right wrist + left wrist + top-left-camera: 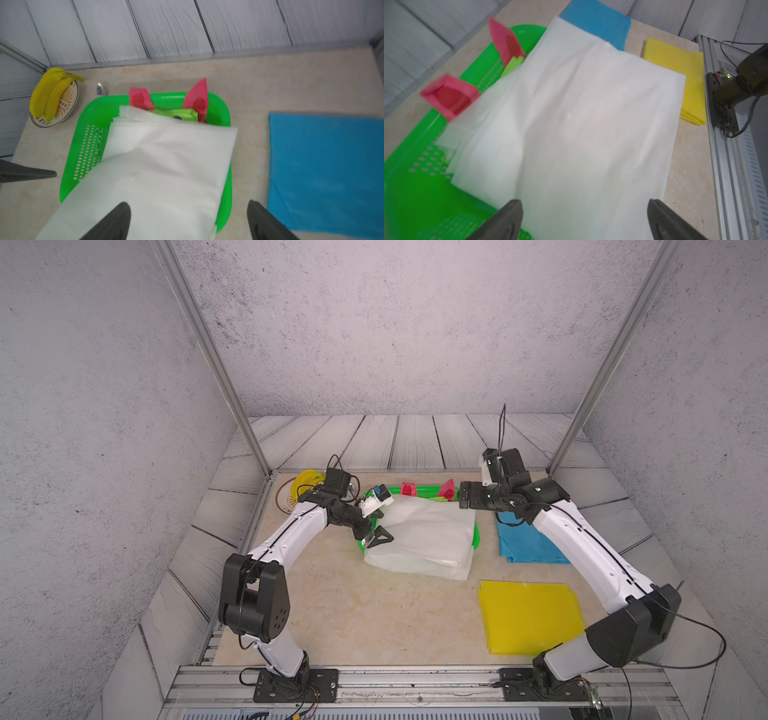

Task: Put the folded raincoat in the basket
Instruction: Place the raincoat in the basket.

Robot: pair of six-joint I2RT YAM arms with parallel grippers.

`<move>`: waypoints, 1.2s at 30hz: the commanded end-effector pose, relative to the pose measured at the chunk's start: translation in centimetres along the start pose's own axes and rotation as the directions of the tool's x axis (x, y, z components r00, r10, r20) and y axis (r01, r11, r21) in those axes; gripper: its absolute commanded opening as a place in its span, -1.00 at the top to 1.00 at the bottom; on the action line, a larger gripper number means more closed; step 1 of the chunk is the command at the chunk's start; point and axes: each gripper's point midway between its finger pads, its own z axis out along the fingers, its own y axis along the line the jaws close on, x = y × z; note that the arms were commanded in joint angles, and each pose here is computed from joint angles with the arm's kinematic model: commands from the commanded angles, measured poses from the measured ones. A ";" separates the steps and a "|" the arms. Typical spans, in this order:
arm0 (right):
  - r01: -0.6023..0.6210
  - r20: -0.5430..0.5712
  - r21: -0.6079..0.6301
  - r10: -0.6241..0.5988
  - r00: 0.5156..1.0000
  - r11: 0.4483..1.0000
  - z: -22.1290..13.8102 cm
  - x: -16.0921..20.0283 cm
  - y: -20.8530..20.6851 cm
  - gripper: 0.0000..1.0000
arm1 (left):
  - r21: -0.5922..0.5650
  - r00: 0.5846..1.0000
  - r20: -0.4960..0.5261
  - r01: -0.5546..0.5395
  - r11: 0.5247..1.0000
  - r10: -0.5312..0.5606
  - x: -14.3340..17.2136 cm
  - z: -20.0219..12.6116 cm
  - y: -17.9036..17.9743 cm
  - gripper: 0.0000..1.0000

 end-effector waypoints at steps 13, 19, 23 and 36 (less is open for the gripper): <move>-0.577 -0.373 -0.460 0.443 0.815 0.675 4.8 9.0 -0.3 -1.00 | 0.307 0.896 -0.035 -0.412 0.858 0.443 2.3 7.4 -7.7 -0.96; -0.550 -0.369 -0.424 0.417 0.830 0.719 7.7 10.1 -1.3 -1.00 | 0.354 0.862 -0.070 -0.450 0.820 0.502 6.1 8.1 -8.8 -0.93; -0.562 -0.396 -0.470 0.407 0.824 0.681 8.6 10.4 -0.7 -0.99 | 0.363 0.858 -0.086 -0.447 0.817 0.507 7.0 8.2 -9.0 -0.89; -0.482 -0.434 -0.539 0.263 0.862 0.691 6.1 10.7 2.3 -0.03 | 0.339 0.877 -0.087 -0.420 0.842 0.473 6.3 7.2 -8.7 -0.88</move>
